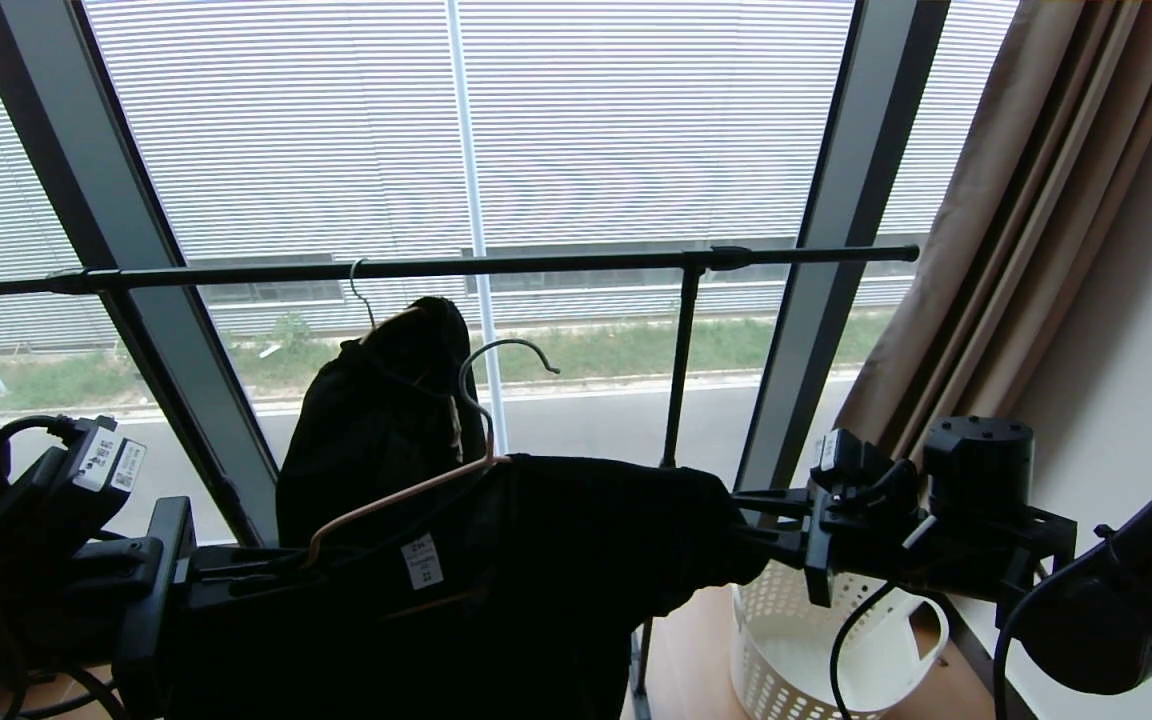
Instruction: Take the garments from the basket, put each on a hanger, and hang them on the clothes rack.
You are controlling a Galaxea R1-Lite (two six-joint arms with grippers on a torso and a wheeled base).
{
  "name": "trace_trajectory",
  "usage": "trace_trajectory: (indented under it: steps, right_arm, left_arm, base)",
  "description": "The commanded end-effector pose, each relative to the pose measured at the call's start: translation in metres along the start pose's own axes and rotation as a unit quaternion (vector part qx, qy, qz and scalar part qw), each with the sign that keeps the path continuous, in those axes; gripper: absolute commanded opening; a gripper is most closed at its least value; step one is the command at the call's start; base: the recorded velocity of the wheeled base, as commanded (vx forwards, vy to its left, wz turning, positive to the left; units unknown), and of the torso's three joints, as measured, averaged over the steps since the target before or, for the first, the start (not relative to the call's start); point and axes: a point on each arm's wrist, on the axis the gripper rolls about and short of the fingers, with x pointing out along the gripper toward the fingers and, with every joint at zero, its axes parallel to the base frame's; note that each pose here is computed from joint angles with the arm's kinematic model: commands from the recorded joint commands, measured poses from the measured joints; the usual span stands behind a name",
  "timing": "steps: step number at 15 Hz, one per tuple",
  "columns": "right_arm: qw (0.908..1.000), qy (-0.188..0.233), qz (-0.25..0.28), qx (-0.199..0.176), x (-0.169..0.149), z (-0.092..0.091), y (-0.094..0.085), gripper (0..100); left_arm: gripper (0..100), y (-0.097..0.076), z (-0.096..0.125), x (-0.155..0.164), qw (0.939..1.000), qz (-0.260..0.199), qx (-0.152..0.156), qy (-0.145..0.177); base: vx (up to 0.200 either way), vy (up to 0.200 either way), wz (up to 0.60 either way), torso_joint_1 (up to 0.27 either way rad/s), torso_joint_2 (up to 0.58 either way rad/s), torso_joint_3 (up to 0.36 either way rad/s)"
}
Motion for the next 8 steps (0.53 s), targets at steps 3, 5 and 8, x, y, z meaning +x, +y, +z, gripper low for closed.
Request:
trace_trajectory:
  steps: [3, 5, 8]
  right_arm:
    - [0.9997, -0.005, -0.025, 0.000, -0.005, -0.001, -0.016, 0]
    - [0.9988, -0.008, -0.049, 0.000, -0.011, -0.001, -0.030, 0]
    - [0.9974, -0.013, -0.071, 0.001, -0.019, 0.000, -0.044, 0]
  left_arm:
    - [0, 0.000, -0.002, 0.000, 1.0000, 0.000, -0.004, 0.002]
    - [0, 0.000, -0.004, 0.000, 1.0000, -0.001, -0.008, 0.003]
    - [0, 0.000, -0.003, 0.000, 1.0000, 0.000, -0.007, 0.003]
  base:
    - [0.000, 0.000, 0.00, 0.000, 0.00, 0.000]
    - [0.000, 0.000, 0.00, 0.000, 0.00, 0.000]
    - [0.000, 0.000, 0.00, 0.000, 0.00, 0.000]
